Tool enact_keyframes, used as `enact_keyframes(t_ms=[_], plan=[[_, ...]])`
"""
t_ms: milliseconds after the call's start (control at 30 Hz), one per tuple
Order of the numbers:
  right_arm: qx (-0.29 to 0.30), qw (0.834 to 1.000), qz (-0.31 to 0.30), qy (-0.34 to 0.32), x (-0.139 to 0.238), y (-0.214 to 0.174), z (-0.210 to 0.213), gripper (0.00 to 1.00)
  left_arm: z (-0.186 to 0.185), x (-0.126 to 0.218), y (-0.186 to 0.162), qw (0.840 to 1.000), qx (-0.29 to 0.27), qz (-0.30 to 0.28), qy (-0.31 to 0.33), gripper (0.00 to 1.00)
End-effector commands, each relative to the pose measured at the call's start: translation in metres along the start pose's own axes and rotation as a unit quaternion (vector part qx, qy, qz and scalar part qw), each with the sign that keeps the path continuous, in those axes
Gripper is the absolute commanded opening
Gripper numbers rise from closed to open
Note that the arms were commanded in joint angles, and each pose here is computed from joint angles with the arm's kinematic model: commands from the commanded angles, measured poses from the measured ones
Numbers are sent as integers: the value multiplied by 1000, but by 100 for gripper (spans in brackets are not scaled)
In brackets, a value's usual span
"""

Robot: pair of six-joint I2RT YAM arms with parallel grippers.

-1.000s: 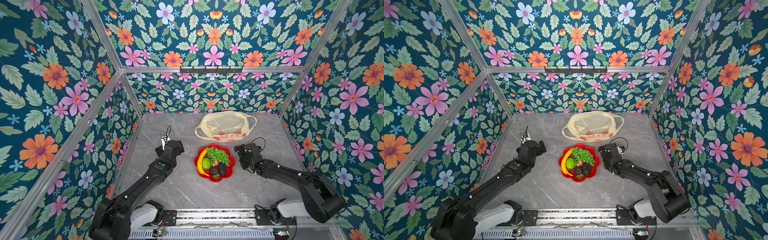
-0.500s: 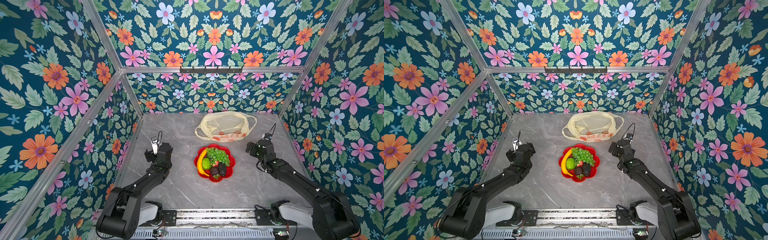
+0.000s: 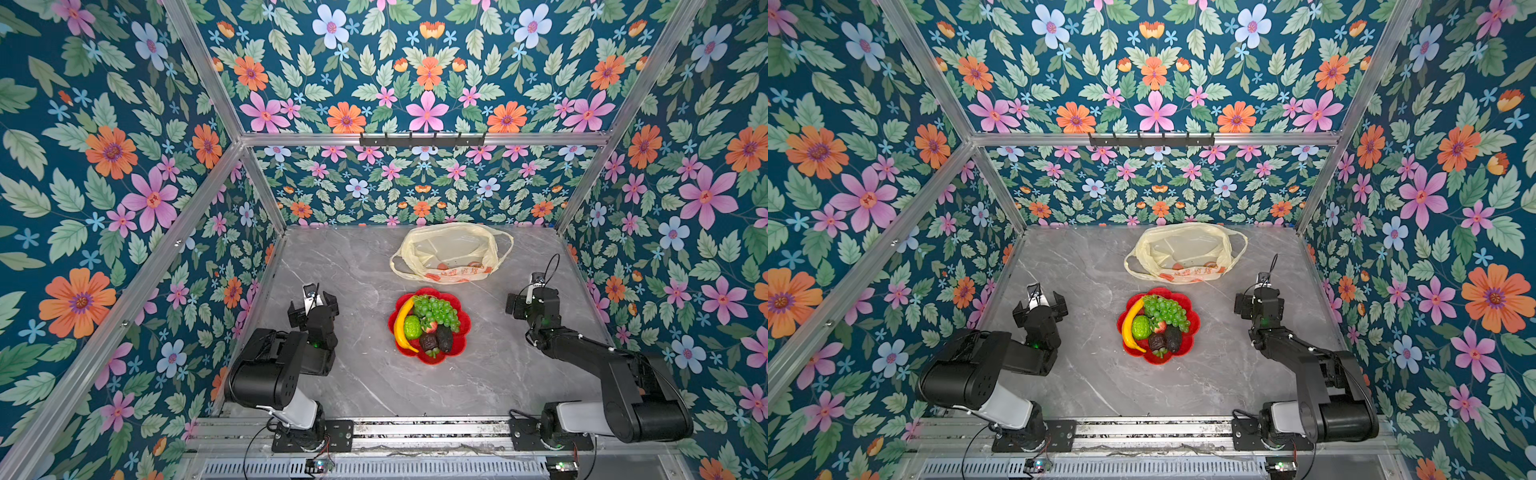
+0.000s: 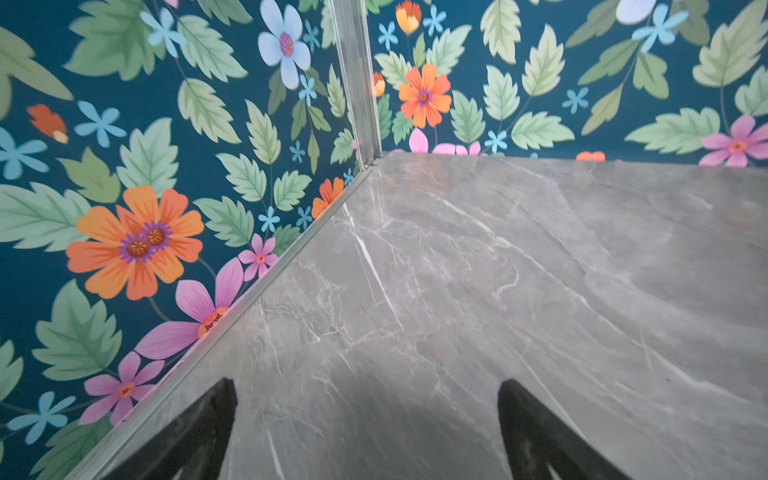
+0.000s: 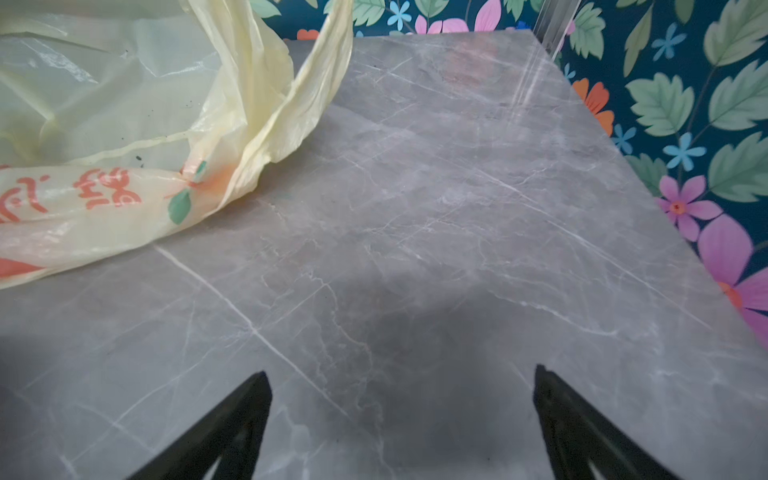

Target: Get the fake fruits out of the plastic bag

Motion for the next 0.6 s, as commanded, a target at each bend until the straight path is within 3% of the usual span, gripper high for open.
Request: enact_keyframes(t_ms=[0,67,100,267,567], plan=[[-11,995,-46,83,1,16,9,99,-7,-6,11,997,34,-35,-63,100],[-10,991,-91,95,6,8,7,99,-9,-11,8,996,35,-41,-72,100],[-11,991,-92,97,4,7,7,99,-8,-14,5,996,38,-19,-76,100],[-24,995,-78,61,3,8,-1,99,-6,-14,7,996,38,-34,-75,100],[-23,995,-79,61,3,7,-1,99,-8,-17,8,995,38,-31,-84,100]])
Point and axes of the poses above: each gripper's point midway between its finger pads, its own x axis back along the fingers, its own z axis along the line the jaws close on, y = z × x, the point moved 5 cm from there along x, back along the fingers, and after that the axes turned 7 degrees about -x, right-handed, at the moved point
